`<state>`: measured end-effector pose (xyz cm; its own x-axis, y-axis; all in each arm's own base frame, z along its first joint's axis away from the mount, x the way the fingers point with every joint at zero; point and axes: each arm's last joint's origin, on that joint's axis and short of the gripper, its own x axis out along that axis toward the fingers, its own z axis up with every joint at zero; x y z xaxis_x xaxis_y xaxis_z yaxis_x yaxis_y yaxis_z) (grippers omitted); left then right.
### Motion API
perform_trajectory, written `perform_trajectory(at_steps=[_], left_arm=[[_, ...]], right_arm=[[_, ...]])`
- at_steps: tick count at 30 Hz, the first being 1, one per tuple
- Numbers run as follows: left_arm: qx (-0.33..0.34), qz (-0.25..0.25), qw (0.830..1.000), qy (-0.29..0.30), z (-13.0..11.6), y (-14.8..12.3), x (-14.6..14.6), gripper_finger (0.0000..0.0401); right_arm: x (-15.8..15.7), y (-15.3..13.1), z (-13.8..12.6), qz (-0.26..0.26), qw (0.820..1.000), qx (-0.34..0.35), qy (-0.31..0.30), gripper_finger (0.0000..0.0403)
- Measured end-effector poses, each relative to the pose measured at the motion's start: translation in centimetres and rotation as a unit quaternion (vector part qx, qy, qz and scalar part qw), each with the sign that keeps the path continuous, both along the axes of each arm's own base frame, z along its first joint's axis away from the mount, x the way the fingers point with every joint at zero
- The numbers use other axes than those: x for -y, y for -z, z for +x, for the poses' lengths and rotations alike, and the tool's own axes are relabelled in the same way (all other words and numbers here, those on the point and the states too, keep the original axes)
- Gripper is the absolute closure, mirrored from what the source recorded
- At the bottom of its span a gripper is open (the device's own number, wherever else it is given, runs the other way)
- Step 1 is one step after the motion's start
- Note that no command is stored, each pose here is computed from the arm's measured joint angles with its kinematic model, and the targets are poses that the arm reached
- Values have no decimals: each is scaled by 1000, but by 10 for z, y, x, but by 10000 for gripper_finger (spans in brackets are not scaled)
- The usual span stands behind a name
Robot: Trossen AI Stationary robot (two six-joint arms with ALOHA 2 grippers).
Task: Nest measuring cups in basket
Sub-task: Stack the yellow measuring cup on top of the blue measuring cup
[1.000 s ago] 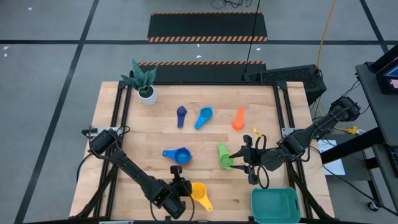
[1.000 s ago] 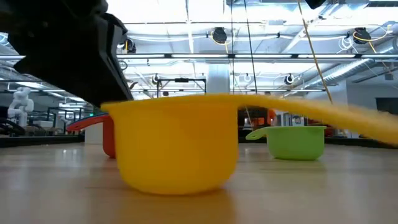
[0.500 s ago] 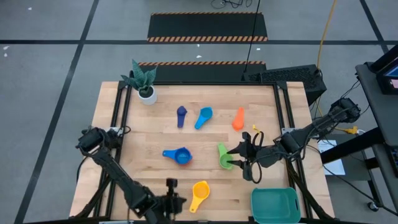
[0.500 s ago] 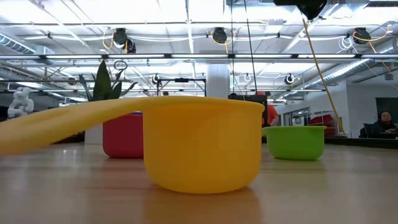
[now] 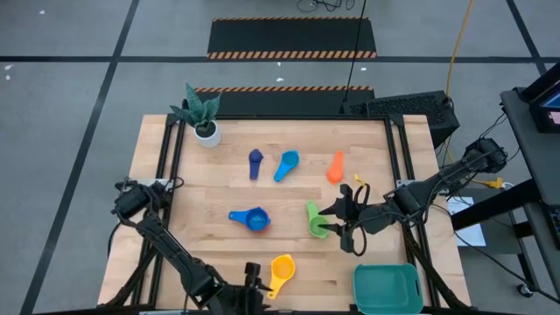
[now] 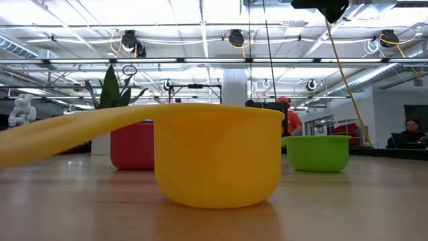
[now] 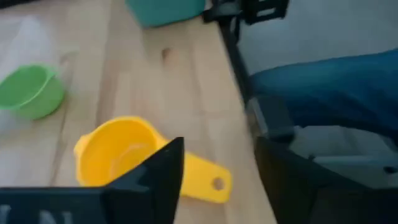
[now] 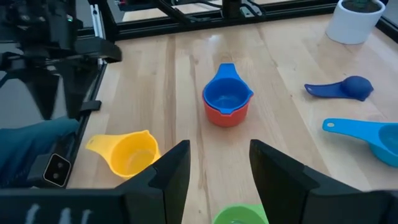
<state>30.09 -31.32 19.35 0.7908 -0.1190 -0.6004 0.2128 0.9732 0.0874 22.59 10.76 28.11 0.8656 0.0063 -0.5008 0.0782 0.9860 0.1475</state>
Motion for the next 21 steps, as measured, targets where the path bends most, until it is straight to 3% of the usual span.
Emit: perform_trajectory(at_steps=[6, 14, 21], left_arm=[[-19, 5, 1000, 15, 11, 23, 0, 181], [-32, 1, 999, -35, 29, 36, -17, 249], [-47, 46, 996, -59, 26, 41, -24, 284]], right_arm=[[0, 0, 0, -1, 1000, 0, -1, 243], [0, 0, 0, -4, 1000, 0, -3, 243], [0, 0, 0, -8, 1000, 0, -5, 243]])
